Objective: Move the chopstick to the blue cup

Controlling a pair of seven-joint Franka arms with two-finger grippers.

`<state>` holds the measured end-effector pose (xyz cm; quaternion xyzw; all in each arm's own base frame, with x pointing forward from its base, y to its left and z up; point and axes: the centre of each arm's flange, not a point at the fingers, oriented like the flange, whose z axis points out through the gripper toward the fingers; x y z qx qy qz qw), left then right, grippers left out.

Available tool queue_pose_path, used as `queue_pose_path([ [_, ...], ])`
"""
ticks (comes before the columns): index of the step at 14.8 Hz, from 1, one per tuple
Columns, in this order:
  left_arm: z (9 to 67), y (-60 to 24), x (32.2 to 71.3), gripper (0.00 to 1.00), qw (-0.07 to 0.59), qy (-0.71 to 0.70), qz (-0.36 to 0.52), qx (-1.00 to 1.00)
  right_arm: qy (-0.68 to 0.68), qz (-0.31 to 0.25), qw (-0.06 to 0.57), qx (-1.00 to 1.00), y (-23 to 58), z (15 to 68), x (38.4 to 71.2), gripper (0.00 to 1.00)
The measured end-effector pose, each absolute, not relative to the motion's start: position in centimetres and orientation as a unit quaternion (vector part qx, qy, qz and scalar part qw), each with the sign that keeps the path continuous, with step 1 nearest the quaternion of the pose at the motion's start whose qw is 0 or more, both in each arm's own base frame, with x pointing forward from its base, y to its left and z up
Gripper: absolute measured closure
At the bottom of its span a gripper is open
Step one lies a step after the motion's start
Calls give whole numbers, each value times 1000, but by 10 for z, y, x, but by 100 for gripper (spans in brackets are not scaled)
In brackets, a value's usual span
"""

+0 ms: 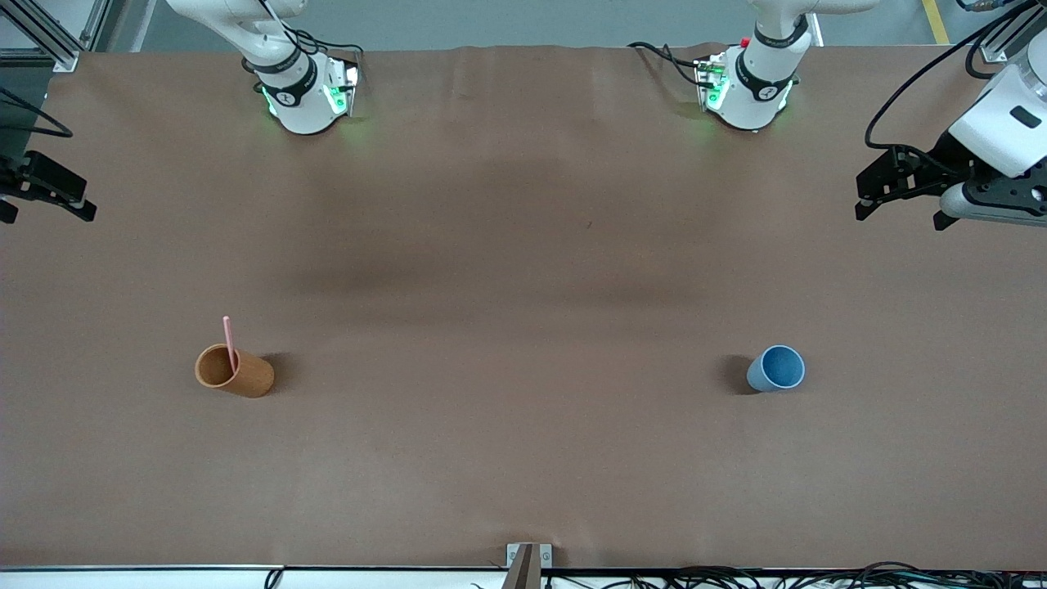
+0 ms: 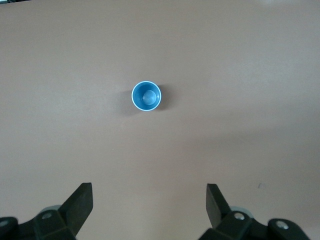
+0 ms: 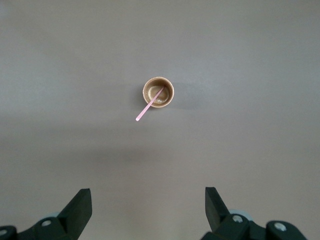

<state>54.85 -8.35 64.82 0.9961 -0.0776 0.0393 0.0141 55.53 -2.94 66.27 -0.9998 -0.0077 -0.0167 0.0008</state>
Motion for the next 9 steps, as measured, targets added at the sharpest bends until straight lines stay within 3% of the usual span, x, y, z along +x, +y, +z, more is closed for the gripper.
queue_pose_path([
  [9, 641, -84, 552, 0, 14, -78, 32, 996, 1, -14, 1, -1000, -39, 647, 561, 0],
])
